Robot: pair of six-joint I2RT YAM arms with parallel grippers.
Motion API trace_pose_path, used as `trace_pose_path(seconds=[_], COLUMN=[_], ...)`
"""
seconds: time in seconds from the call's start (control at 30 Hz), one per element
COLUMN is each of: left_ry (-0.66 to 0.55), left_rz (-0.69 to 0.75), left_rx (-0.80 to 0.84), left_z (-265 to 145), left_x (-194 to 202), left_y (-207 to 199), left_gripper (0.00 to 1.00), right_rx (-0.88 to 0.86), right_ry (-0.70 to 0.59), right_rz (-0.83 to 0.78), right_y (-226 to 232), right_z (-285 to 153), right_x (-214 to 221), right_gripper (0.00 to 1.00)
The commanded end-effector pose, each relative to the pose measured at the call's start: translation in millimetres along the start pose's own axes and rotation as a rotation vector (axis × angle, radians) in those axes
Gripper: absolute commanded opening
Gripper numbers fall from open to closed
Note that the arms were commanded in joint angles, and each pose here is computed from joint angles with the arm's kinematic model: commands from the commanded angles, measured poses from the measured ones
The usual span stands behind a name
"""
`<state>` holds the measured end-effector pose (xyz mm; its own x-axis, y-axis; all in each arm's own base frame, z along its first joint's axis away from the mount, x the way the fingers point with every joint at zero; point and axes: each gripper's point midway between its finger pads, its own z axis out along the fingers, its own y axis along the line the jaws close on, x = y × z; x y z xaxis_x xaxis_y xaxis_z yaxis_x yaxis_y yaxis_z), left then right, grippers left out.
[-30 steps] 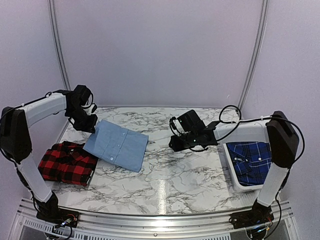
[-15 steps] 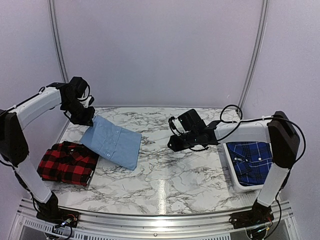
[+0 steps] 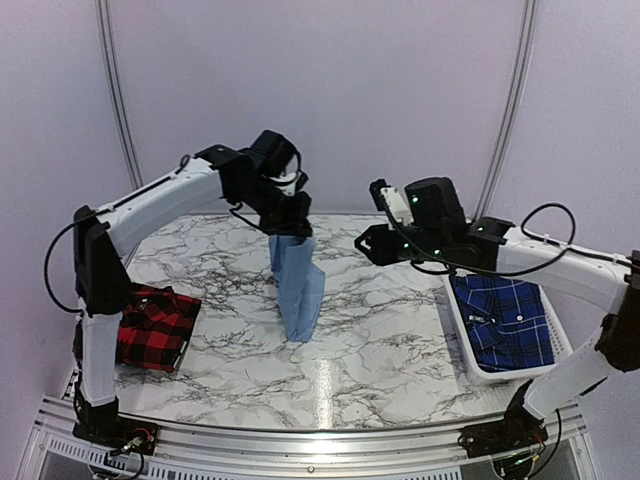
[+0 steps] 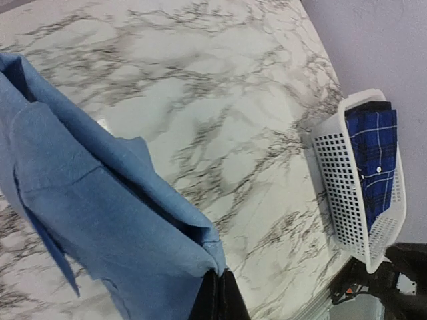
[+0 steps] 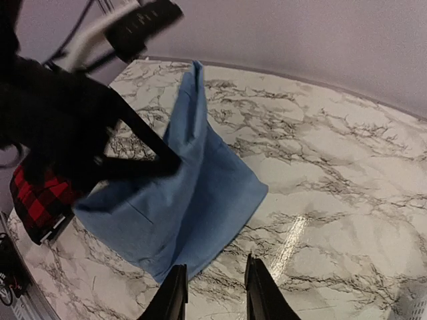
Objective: Fold and stack the long sleeve shirts
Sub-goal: Turn over the square-folded shirt at the center of the board, then pick up the square-folded shirt from the center of the board.
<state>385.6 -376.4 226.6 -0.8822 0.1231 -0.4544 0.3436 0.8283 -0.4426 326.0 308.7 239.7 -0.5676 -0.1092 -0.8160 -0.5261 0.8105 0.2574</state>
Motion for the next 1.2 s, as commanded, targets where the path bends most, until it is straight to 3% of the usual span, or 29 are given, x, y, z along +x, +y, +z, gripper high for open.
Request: trace_pose_path(seconds=[0.0,0.07,0.13,0.27,0.37,0.47,0.57,0.9,1.17], left_ry=[0.018,0.038,0.048,-0.041,-0.120,-0.172,-0.196,0.059,0.142], left_rz=[-0.063,-0.039,-0.036,0.000,0.014,0.026,0.001,0.136,0.243], left_rx=[0.156,0.223,0.264,0.275,0.216,0.175,0.071,0.028,0.116], left_z=[65.5,100.7,116.0,96.6,70.7,44.7,34.5,75.4,118.5], left_x=[25.5,47.7,58.3,48.2,36.9,31.5,29.8,84.1,93.8], left_y=[-105.5,-143.8,-162.0,-176.2,-160.8,-144.4,-99.3,2.3,8.6], left_gripper=[0.07,0.19,0.43,0.66,0.77,0.79,0.81,0.84,0.86], right_rx=[0.134,0.195,0.225,0.246,0.230,0.216,0.201,0.228,0.340], right_ry=[-0.136,-0.181,-0.197,-0.145,-0.087,-0.047,-0.001,0.223,0.273], right_rz=[0.038,0.058,0.072,0.078,0.081,0.086,0.084,0.102,0.163], right_y=[-24.4,-39.5,-48.2,-56.0,-54.7,-54.2,-53.5,-69.4,-96.6], right_z=[-69.6,-96.0,-111.8,-111.6,-96.7,-83.2,-69.1,-33.3,-15.8], right_x=[-26.5,-22.5,-16.1,5.7,22.4,35.9,51.0,137.8,173.0], right_gripper=[0.28,0.33,0.36,0.42,0.44,0.47,0.47,0.51,0.67])
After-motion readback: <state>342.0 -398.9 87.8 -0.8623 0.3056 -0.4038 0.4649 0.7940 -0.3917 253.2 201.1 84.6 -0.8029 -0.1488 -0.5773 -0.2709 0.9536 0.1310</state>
